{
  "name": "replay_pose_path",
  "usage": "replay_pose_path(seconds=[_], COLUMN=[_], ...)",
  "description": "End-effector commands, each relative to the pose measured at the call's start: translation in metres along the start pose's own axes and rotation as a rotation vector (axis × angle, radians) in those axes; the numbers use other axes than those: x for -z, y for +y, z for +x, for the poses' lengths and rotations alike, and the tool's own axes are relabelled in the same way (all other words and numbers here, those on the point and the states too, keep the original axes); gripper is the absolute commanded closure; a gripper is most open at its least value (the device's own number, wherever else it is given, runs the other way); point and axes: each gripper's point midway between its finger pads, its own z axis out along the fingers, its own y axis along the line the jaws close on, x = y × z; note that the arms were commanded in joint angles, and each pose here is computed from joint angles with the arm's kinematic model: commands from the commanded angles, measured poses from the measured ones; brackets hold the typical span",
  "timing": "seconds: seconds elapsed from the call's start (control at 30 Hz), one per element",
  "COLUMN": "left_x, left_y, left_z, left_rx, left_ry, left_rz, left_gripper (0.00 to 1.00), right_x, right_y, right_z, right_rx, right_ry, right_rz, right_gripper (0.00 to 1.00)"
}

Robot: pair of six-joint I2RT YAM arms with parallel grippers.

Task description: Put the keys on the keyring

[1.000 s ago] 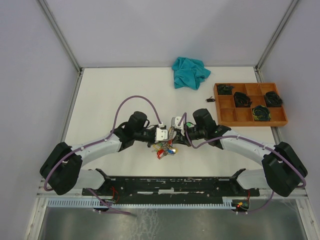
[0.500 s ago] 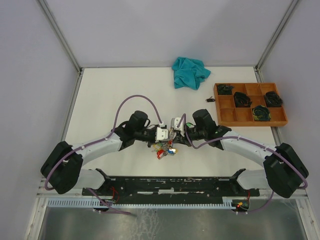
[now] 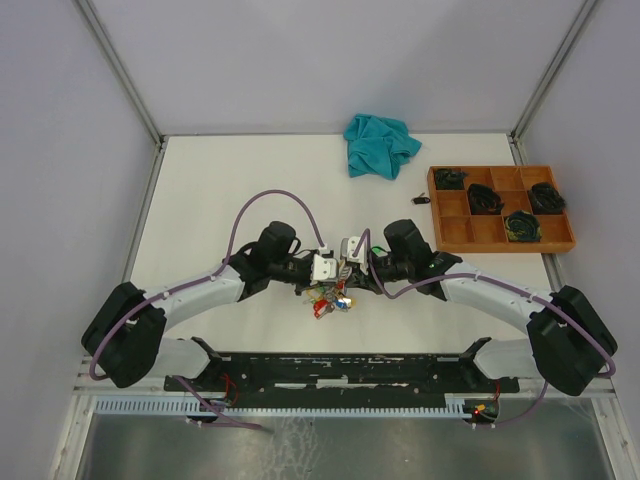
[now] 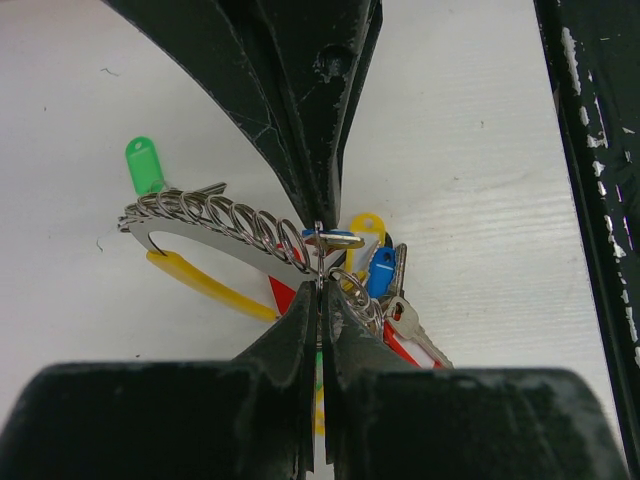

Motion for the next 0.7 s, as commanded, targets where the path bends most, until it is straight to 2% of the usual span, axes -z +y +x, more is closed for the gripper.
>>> replay_pose_path(seconds=[0.0, 0.67], left_x=[-0.002, -0.003], left_y=[0.008, 0.008], left_z=[-0.024, -0.027], left_rx=[-0.022, -0.004], left_ry=[-0.064, -0.073], left_rz=[0.012, 0.017], left_gripper=[0.97, 0.97], right_x=[0.004, 0.003], right_y=[-0.008, -0.01], right_z=[-0.033, -0.049], right_rx=[0.072, 0.071], right_ry=[-0.073, -0.132], right_rz=[0.017, 0.038], right_gripper=[0.99, 0.99])
